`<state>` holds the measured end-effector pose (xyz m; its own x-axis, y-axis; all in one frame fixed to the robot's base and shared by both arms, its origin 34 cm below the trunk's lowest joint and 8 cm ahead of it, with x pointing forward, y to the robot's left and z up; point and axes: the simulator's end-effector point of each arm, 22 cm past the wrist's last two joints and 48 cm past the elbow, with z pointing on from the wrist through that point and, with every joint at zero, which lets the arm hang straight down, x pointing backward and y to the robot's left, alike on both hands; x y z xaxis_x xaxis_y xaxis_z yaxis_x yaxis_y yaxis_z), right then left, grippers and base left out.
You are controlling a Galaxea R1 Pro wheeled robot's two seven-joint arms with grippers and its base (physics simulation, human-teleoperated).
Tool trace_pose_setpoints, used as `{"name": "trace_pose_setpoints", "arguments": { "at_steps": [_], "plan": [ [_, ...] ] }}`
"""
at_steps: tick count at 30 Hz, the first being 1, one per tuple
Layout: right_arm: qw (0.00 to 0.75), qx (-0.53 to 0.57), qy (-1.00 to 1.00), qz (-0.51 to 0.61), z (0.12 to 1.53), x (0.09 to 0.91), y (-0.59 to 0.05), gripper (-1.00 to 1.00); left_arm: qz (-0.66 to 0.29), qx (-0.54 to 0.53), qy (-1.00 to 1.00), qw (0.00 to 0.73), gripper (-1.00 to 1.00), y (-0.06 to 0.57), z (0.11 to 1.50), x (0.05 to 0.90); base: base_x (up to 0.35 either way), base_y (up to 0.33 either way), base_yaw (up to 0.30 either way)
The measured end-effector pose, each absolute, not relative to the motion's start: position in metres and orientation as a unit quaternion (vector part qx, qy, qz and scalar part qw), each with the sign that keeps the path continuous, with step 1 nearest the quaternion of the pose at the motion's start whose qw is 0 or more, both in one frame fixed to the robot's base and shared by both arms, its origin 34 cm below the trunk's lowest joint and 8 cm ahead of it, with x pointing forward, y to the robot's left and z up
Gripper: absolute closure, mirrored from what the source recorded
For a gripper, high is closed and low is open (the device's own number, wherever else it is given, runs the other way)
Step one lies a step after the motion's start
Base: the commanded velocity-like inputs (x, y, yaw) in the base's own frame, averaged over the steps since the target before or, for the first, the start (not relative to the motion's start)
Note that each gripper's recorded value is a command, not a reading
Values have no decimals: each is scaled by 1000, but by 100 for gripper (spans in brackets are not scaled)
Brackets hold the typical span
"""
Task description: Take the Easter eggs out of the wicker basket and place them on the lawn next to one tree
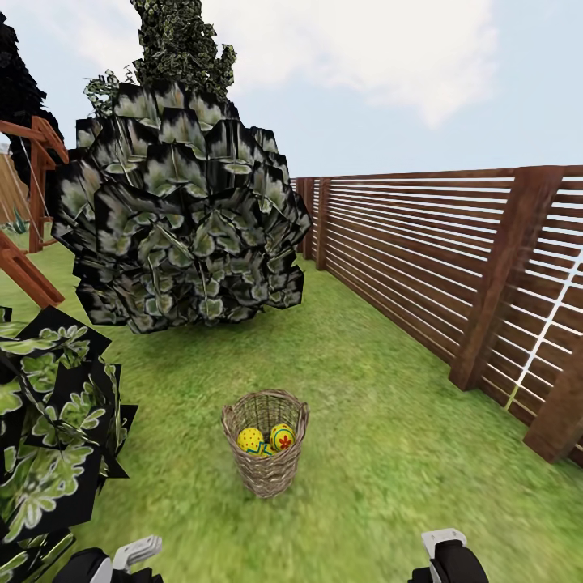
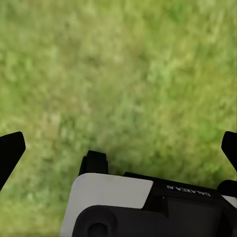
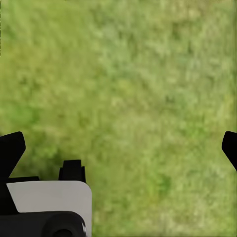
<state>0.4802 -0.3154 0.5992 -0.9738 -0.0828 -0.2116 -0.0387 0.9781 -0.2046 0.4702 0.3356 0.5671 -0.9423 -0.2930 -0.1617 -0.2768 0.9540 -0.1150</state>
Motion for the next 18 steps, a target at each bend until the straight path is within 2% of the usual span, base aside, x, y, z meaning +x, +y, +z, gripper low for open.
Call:
{"name": "trace_pose_setpoints", "arguments": {
  "at_steps": [5, 18],
  "plan": [
    [112, -31, 988, -101, 600, 481, -316, -100, -45, -145, 984, 89, -100, 336, 567, 470, 124, -141, 0],
    [116, -31, 988, -100, 602, 483, -316, -100, -46, -144, 984, 93, -100, 334, 566, 471, 182, -274, 0]
  ]
}}
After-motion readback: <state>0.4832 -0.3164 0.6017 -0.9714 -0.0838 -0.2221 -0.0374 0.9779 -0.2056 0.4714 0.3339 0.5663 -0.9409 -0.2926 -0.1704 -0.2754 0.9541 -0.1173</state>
